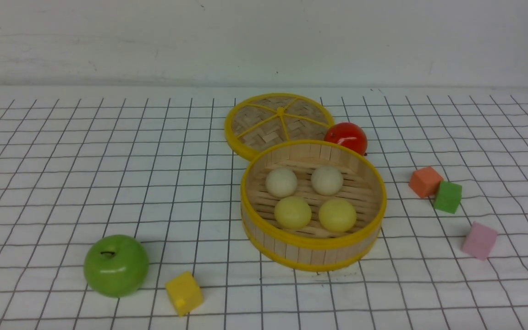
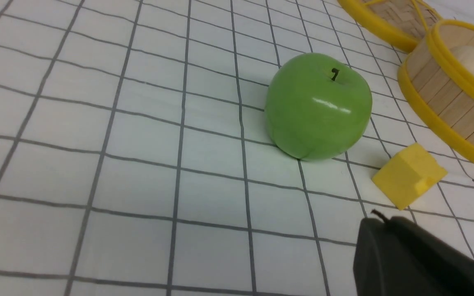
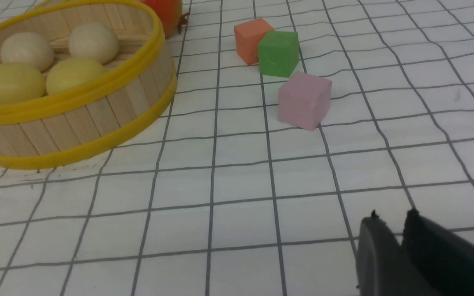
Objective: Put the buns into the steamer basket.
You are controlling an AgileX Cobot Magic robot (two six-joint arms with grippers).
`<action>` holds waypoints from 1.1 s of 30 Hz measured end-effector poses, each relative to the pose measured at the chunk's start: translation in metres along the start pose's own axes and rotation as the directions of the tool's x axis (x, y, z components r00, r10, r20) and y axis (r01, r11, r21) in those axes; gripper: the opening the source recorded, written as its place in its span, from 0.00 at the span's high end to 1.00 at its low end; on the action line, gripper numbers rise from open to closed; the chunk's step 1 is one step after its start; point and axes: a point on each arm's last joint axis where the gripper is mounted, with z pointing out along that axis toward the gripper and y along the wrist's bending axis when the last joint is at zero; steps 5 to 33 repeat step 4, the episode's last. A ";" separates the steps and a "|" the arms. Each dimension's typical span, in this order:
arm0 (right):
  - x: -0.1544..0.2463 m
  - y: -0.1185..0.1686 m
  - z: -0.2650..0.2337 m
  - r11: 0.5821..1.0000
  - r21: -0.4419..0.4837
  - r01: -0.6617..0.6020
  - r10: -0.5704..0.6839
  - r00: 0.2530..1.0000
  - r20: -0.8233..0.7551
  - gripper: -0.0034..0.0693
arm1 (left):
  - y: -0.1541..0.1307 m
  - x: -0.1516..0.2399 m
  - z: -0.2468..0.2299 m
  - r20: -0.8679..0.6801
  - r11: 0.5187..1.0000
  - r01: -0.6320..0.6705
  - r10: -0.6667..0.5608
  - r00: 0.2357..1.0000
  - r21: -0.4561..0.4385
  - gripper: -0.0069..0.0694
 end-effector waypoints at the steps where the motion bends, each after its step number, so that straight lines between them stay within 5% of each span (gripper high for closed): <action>1: 0.000 0.000 0.000 1.000 0.000 0.000 0.000 1.000 0.000 0.82 | 0.000 0.000 0.000 0.000 1.000 0.000 0.000 1.000 0.000 0.93; 33: 0.000 0.000 0.000 1.000 0.000 0.000 0.000 1.000 0.000 0.81 | 0.000 0.000 0.000 0.000 1.000 0.000 0.000 1.000 0.000 0.92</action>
